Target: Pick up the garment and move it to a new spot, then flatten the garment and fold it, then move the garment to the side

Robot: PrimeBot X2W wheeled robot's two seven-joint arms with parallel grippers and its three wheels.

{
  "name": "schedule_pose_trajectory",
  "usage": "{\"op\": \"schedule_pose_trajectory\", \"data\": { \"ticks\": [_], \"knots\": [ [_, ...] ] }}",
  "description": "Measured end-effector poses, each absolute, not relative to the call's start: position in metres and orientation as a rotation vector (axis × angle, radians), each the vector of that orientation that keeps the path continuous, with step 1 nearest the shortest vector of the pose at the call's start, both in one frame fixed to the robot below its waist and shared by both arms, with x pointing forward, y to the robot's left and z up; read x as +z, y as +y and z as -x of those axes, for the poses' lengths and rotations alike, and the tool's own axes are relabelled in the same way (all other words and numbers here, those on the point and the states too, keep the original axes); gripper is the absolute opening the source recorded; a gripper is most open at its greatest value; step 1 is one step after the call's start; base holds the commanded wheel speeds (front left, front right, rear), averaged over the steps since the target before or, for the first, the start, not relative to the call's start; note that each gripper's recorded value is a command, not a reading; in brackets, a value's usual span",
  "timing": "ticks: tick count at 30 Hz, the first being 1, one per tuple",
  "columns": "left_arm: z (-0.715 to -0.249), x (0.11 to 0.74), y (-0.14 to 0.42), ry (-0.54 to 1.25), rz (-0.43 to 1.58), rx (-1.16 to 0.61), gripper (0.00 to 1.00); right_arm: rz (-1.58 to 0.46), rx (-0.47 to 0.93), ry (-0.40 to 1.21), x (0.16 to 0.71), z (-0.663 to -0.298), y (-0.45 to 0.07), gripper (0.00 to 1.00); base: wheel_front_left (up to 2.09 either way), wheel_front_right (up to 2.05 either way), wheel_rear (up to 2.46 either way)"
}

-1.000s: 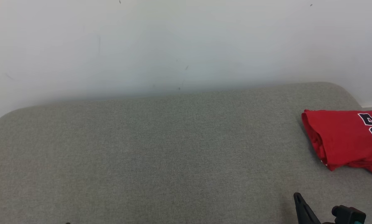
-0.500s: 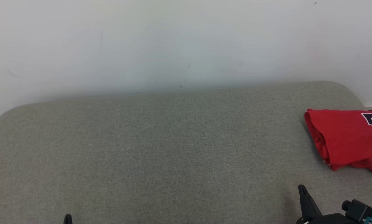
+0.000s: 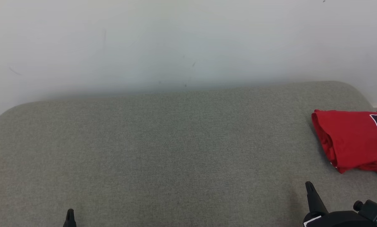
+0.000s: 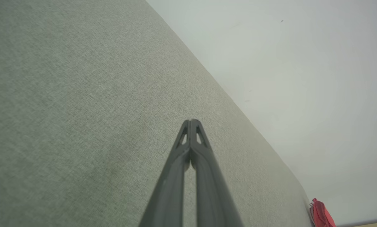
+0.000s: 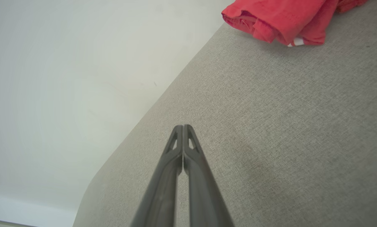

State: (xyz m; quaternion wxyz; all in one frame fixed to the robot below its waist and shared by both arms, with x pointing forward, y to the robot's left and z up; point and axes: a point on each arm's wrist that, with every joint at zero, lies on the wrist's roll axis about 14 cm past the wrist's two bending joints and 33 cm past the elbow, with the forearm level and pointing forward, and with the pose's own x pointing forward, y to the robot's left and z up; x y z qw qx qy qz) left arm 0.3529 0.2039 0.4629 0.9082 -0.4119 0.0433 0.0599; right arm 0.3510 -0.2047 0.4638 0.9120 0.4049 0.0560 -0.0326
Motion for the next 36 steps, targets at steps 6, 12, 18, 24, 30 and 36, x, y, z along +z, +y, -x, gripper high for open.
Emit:
{"op": "schedule_pose_trajectory", "data": {
  "ticks": [6, 12, 18, 24, 30, 36],
  "knots": [
    [-0.356, 0.465, 0.203, 0.086, 0.922, 0.122, 0.00, -0.907, -0.071, 0.104, 0.468, -0.355, -0.205, 0.00, 0.00, 0.00, 0.00],
    [-0.359, 0.468, 0.203, 0.081, 0.993, 0.117, 0.00, -0.977, -0.073, 0.096, 0.472, -0.358, -0.205, 0.00, 0.00, 0.00, 0.00],
    [-0.363, 0.473, 0.202, 0.072, 1.058, 0.111, 0.00, -1.042, -0.074, 0.088, 0.474, -0.361, -0.206, 0.00, 0.00, 0.00, 0.00],
    [-0.366, 0.475, 0.202, 0.068, 1.133, 0.105, 0.00, -1.115, -0.072, 0.079, 0.478, -0.365, -0.205, 0.00, 0.00, 0.00, 0.00],
    [-0.369, 0.478, 0.201, 0.064, 1.187, 0.097, 0.00, -1.174, -0.067, 0.064, 0.483, -0.368, -0.205, 0.00, 0.00, 0.00, 0.00],
    [-0.372, 0.481, 0.200, 0.058, 1.238, 0.085, 0.00, -1.230, -0.063, 0.059, 0.486, -0.371, -0.204, 0.00, 0.00, 0.00, 0.00]
  ]
}}
